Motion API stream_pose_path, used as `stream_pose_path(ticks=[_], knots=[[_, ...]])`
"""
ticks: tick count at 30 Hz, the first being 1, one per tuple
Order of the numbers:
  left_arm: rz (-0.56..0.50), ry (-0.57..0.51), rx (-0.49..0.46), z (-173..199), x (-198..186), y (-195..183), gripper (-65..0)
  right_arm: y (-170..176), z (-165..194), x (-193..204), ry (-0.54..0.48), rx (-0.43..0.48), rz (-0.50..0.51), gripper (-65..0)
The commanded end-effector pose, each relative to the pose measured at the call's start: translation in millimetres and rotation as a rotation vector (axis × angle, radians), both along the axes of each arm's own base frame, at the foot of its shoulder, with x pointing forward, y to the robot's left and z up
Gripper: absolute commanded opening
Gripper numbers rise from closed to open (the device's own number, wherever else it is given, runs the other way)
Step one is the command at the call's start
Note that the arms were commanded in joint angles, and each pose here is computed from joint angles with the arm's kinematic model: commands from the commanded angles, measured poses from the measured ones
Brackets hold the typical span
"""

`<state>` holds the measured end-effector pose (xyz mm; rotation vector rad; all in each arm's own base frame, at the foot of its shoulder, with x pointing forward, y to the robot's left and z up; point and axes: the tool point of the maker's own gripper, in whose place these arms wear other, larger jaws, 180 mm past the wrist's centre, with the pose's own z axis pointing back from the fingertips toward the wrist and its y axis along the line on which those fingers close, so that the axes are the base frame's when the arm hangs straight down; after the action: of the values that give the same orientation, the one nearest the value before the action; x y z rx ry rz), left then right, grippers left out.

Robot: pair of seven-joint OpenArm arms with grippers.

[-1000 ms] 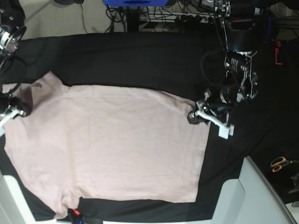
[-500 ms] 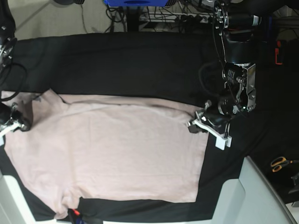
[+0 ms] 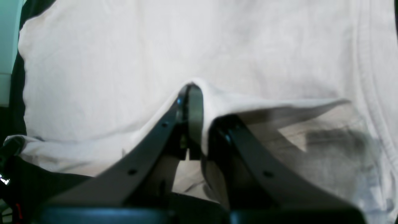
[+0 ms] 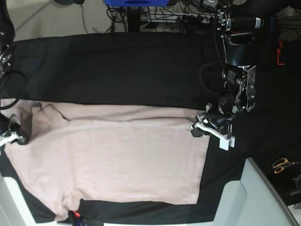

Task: Fold the T-shirt properly
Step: 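Lift the shoulders and fold them over toward the hem with both grippers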

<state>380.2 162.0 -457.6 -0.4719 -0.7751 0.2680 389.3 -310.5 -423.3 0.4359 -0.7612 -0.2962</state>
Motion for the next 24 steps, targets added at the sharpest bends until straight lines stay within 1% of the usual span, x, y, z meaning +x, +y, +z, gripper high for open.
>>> stream_pose_path(ticks=[1, 2, 4, 7, 11, 13, 18, 21, 24], knots=[[0.027, -0.052, 0.005, 16, 15, 9, -65.0, -9, 26, 21, -0.073, -0.030, 0.006, -63.8], [0.039, -0.055, 0.007, 18, 18, 11, -65.0, -4, 26, 24, -0.067, -0.050, 0.036, -63.8], [0.040, -0.064, 0.010, 23, 24, 11, -65.0, 3, 29, 31, -0.088, -0.070, 0.059, -63.8], [0.038, -0.078, 0.010, 28, 30, 11, -65.0, 7, 34, 38, -0.109, -0.076, 0.067, -63.8], [0.043, -0.090, 0.011, 32, 33, 12, -65.0, 7, 35, 39, -0.112, -0.074, 0.065, -63.8], [0.068, -0.130, 0.014, 36, 38, 15, -65.0, 7, 35, 39, -0.113, -0.074, 0.064, -63.8], [0.073, -0.093, 0.077, 11, 34, 19, -65.0, 6, 33, 38, -0.117, -0.076, 0.061, -63.6], [0.090, -0.096, 0.068, 4, 34, 14, -65.0, 6, 33, 37, -0.128, -0.078, 0.054, -63.6], [0.094, -0.111, 0.068, 5, 36, 12, -65.0, 4, 33, 37, -0.132, -0.076, 0.047, -62.9]])
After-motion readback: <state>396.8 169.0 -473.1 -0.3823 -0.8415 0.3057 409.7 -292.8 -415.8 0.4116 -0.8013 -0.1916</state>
